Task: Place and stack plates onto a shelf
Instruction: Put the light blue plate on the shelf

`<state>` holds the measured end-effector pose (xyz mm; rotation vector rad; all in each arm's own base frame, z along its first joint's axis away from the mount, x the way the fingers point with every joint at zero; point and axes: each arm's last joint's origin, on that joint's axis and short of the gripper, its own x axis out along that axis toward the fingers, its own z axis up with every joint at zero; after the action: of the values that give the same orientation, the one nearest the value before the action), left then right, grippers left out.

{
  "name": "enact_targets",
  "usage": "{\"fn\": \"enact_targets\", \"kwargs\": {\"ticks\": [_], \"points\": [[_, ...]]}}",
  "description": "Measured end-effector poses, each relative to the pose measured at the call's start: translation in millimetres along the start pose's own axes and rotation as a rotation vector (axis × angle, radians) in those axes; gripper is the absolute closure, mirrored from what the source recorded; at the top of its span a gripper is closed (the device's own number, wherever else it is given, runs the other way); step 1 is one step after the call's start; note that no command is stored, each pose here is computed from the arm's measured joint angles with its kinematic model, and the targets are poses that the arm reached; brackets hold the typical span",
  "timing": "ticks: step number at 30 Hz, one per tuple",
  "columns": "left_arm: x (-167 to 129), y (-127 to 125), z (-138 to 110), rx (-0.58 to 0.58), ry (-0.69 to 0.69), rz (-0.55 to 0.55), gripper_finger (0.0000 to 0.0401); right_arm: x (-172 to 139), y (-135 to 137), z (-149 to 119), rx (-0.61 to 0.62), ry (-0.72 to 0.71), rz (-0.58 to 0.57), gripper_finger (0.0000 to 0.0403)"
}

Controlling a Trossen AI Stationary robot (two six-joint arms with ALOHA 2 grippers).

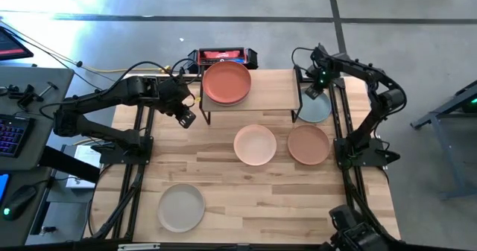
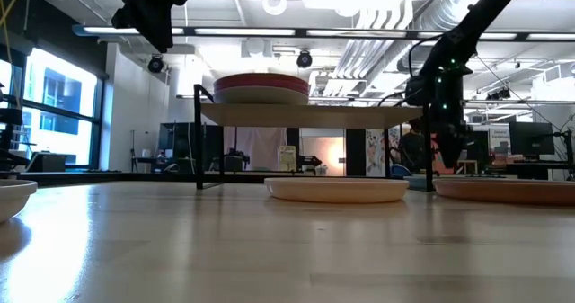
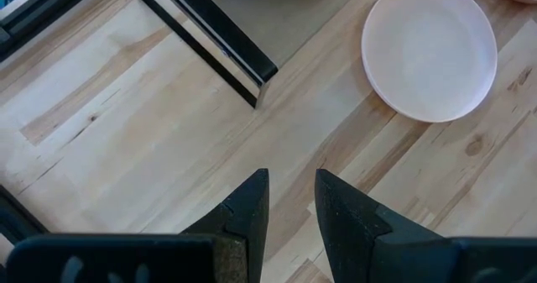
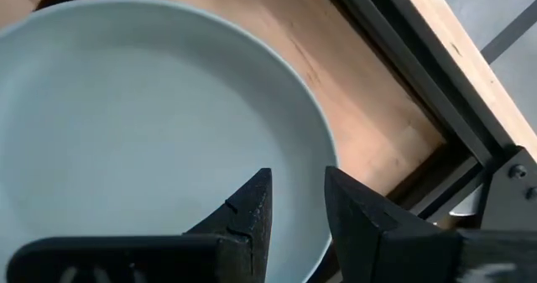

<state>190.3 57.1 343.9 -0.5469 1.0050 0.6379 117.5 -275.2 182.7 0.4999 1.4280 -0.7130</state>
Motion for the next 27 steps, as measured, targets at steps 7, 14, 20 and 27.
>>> {"fn": "enact_targets", "kwargs": {"ticks": [7,14,20,27], "points": [[0.0,0.1,0.0,0.000,0.000,0.000,0.0314,8.9,0.4,-1.2,0.013,-0.026,-0.034,0.0311],[-0.1,0.0,0.1,-0.001,0.000,0.000,0.0314,10.9,-0.6,1.0,0.026,-0.037,-0.057,0.0311],[-0.1,0.0,0.1,-0.019,0.000,-0.001,0.0314,27.1,0.4,3.2,0.020,0.019,-0.060,0.0311],[0.0,0.0,0.1,-0.024,0.000,-0.001,0.0314,32.1,3.5,4.3,0.007,0.047,-0.084,0.0311]]}}
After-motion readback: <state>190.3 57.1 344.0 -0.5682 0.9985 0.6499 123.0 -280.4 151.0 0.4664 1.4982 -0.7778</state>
